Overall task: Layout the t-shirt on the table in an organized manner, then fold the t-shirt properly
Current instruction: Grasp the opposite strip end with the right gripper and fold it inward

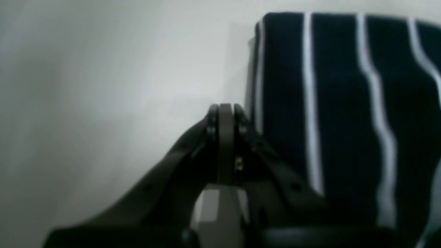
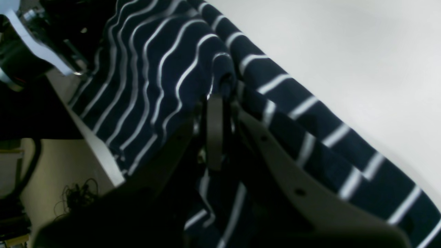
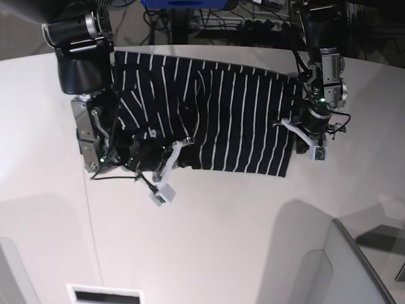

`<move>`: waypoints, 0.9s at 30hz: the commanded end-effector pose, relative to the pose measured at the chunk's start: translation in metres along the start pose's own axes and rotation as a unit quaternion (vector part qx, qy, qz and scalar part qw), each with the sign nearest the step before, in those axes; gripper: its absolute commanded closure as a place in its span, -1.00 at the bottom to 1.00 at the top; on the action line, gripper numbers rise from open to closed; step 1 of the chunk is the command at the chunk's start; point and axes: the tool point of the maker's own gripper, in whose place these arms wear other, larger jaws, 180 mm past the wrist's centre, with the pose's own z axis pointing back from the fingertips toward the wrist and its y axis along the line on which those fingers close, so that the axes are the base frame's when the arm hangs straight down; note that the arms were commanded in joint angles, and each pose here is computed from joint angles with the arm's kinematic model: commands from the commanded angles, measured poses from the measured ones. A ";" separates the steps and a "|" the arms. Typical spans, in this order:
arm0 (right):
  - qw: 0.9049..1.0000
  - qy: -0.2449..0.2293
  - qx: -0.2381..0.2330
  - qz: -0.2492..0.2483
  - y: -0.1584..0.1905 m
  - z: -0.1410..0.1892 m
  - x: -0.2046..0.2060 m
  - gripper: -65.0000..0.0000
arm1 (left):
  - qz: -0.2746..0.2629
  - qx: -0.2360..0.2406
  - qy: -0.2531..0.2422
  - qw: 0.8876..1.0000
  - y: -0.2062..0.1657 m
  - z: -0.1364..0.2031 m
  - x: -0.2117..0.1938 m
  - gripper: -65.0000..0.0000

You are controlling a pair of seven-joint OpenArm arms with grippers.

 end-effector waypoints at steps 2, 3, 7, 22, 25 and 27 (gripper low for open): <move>1.000 -0.028 0.005 0.012 0.003 0.004 0.023 0.98 | -0.007 0.005 0.002 1.000 0.005 -0.001 0.004 1.00; 1.000 -0.027 0.000 0.012 -0.002 0.007 0.022 0.98 | -0.007 0.005 0.002 1.000 0.005 -0.001 0.004 1.00; 1.000 -0.025 -0.005 0.013 -0.007 0.010 0.020 0.96 | -0.005 0.005 0.000 1.000 0.005 0.000 0.005 1.00; 0.994 -0.078 -0.075 -0.009 -0.016 0.040 0.038 -0.15 | -0.017 0.026 -0.097 0.995 0.012 0.037 0.065 1.00; 0.991 -0.102 -0.084 0.008 -0.010 0.059 0.038 -0.15 | 0.029 -0.003 -0.125 0.992 -0.010 0.049 0.074 1.00; 0.986 -0.125 -0.108 -0.014 -0.022 0.081 0.028 -0.16 | 0.043 -0.045 -0.120 0.991 -0.037 0.053 0.071 1.00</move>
